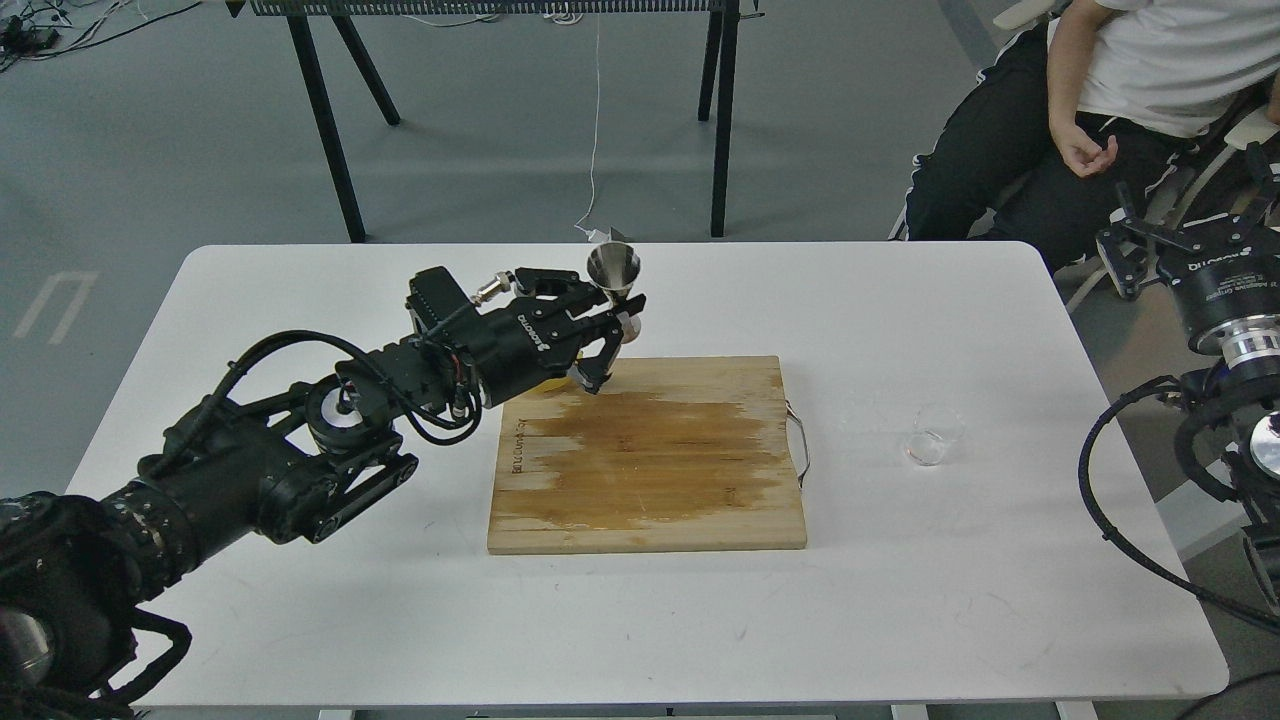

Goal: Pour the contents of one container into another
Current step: 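Lift the jigger with the left gripper and carry it onto the cutting board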

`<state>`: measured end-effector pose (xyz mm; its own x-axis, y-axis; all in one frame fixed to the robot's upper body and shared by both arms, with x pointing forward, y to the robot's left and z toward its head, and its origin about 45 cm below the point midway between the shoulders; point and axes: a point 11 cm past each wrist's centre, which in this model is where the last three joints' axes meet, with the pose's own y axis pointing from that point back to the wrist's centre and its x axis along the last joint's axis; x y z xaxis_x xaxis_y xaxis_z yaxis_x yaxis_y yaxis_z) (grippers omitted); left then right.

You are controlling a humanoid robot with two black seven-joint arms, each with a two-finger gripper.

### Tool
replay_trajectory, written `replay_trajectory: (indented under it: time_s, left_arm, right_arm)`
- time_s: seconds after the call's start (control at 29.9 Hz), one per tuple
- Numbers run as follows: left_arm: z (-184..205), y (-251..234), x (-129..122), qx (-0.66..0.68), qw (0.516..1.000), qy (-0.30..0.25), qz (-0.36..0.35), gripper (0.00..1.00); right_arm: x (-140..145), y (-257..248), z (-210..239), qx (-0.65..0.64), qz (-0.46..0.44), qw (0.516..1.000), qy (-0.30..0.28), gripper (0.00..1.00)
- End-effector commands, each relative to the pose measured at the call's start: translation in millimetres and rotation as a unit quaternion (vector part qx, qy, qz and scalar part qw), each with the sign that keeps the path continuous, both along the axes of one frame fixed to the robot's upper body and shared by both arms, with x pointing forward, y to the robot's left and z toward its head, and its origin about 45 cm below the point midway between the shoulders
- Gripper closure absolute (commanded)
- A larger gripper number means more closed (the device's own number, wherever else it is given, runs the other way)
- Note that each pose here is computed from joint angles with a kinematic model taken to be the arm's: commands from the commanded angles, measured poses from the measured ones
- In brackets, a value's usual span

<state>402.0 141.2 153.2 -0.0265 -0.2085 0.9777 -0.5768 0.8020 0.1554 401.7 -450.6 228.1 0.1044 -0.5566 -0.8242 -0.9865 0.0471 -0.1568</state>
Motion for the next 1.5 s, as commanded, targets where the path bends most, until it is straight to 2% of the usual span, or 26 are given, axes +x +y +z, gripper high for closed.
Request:
replay_trajectory:
  time_s: [0.0,0.1,0.3,0.43,0.74,0.84,1.1,1.14,1.17,1.24,1.27,1.37,1.47]
  left_arm:
    - [-36,-13,-14,0.044,0.999,0.028,-0.016,0.92]
    - [-58,-18,-22,0.074,0.996,0.043,-0.022,0.92]
    - [-69,-16,-29,0.079,0.995,0.054,-0.021,0.90]
    - [-85,-15,-45,0.077,0.994,0.076,-0.018,0.90]
    - [-85,-25,-45,0.067,0.995,0.073,-0.003,0.82]
    - [-86,-29,-46,0.066,0.995,0.074,-0.008,0.74]
    - [-85,-35,-48,0.062,0.995,0.075,-0.012,0.73]
    - [-85,-36,-48,0.062,0.995,0.075,-0.012,0.72]
    - [-85,-36,-48,0.062,0.995,0.074,-0.012,0.66]
    - [-85,-36,-48,0.062,0.995,0.075,-0.012,0.46]
    - [-85,-36,-48,0.062,0.995,0.075,-0.012,0.42]
    - [-86,-36,-50,0.061,0.995,0.077,-0.014,0.40]
    - [-89,-35,-52,0.061,0.995,0.081,-0.014,0.33]
  right_arm:
    - [-1,-6,4,-0.002,-0.006,1.000,-0.004,0.00]
    - [-1,-7,5,-0.002,-0.007,1.000,-0.005,0.00]
    - [-1,-7,6,-0.002,-0.007,1.000,-0.006,0.00]
    - [-1,-7,5,-0.001,-0.007,1.000,-0.005,0.00]
    - [-1,-7,6,-0.002,-0.006,1.000,-0.005,0.00]
    - [-1,-7,6,-0.002,-0.006,1.000,-0.005,0.00]
    - [-1,-7,5,-0.003,-0.006,1.000,-0.003,0.00]
    - [-1,-7,5,-0.003,-0.006,1.000,-0.003,0.00]
    - [-1,-7,5,-0.003,-0.006,1.000,-0.003,0.00]
    - [-1,-7,5,-0.003,-0.006,1.000,-0.003,0.00]
    - [-1,-7,5,-0.003,-0.006,1.000,-0.003,0.00]
    - [-1,-7,5,-0.002,-0.006,1.000,-0.004,0.00]
    - [-1,-7,5,-0.002,-0.006,1.000,-0.004,0.00]
